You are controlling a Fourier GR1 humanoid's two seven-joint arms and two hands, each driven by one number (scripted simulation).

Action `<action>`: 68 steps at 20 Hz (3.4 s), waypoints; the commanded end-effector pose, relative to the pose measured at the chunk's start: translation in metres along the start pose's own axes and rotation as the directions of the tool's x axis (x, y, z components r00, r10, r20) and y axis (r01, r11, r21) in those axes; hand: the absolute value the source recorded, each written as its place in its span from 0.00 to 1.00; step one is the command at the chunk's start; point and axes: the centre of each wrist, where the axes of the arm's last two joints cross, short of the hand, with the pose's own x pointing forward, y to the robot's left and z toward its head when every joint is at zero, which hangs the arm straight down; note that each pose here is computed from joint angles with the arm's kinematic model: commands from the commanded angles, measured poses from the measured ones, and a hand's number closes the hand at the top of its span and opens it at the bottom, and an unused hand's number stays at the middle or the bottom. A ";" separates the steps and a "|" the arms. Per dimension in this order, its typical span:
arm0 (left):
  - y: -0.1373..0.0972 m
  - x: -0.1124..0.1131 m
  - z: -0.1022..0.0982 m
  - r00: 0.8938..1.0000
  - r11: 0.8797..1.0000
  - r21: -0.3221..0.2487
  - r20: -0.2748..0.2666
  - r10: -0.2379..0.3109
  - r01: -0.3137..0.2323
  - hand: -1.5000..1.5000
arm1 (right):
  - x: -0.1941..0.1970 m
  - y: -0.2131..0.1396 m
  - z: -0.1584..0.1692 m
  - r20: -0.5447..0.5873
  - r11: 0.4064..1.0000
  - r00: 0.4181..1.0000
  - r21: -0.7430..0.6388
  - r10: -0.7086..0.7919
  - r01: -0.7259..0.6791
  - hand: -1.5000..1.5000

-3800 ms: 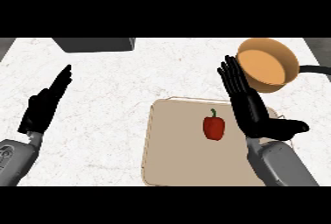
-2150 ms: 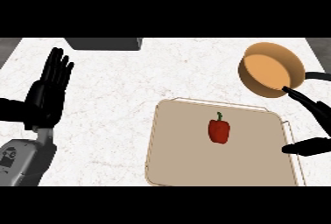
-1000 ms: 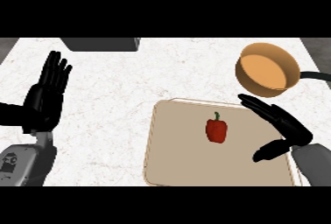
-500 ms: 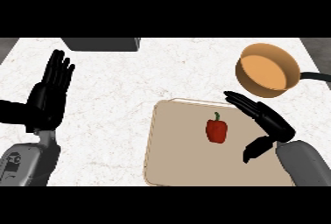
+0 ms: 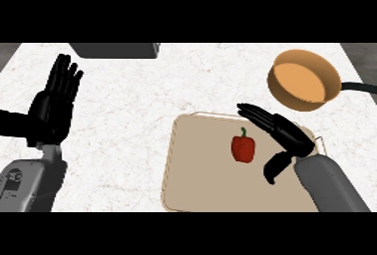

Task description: Pick the bell pepper from the tray and place it in the pot

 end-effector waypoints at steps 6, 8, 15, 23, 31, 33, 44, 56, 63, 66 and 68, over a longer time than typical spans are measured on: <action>0.001 0.012 0.002 1.000 1.000 -0.006 0.006 -0.010 0.010 0.50 | 0.013 0.048 -0.020 0.164 0.999 0.986 -0.031 0.026 -0.021 1.00; 0.000 0.002 0.002 1.000 1.000 0.009 -0.001 0.000 0.000 0.50 | 0.023 0.055 -0.021 0.193 0.998 0.980 -0.039 0.055 -0.049 1.00; 0.005 -0.007 0.007 1.000 1.000 -0.010 -0.013 0.015 -0.015 0.50 | 0.032 0.046 -0.043 0.175 0.995 0.982 -0.080 0.067 -0.054 1.00; -0.010 -0.001 0.001 1.000 1.000 -0.003 -0.012 -0.005 0.005 0.50 | 0.072 0.056 -0.094 -0.091 0.956 0.959 -0.099 0.269 -0.278 1.00; -0.005 0.005 -0.005 1.000 0.999 -0.031 0.002 -0.007 0.007 0.50 | 0.126 0.026 -0.163 -0.443 0.891 0.808 -0.044 0.388 -0.452 1.00; -0.009 0.007 -0.005 1.000 0.999 -0.032 -0.018 -0.004 0.004 0.50 | 0.148 0.013 -0.179 -0.513 0.857 0.765 -0.102 0.390 -0.505 1.00; 0.009 0.017 -0.012 1.000 1.000 0.011 0.002 -0.006 0.006 0.50 | 0.248 -0.042 -0.223 -0.779 0.553 0.569 -0.362 0.264 -0.751 1.00; -0.003 -0.005 0.014 1.000 1.000 0.012 -0.018 -0.005 0.005 0.50 | 0.199 -0.144 -0.117 -0.879 0.547 0.432 -0.264 0.202 -0.794 1.00; 0.001 -0.004 0.009 1.000 1.000 0.000 0.014 -0.024 0.024 0.50 | 0.146 -0.210 -0.082 -0.892 0.554 0.431 -0.292 0.135 -0.780 1.00; 0.002 0.003 0.003 1.000 1.000 -0.005 0.013 0.005 -0.005 0.50 | 0.109 -0.203 -0.043 -0.875 0.539 0.462 -0.322 0.144 -0.779 1.00; 0.012 0.005 -0.003 1.000 1.000 0.005 0.000 0.015 -0.015 0.50 | 0.106 -0.217 -0.043 -0.874 0.573 0.461 -0.301 0.153 -0.763 1.00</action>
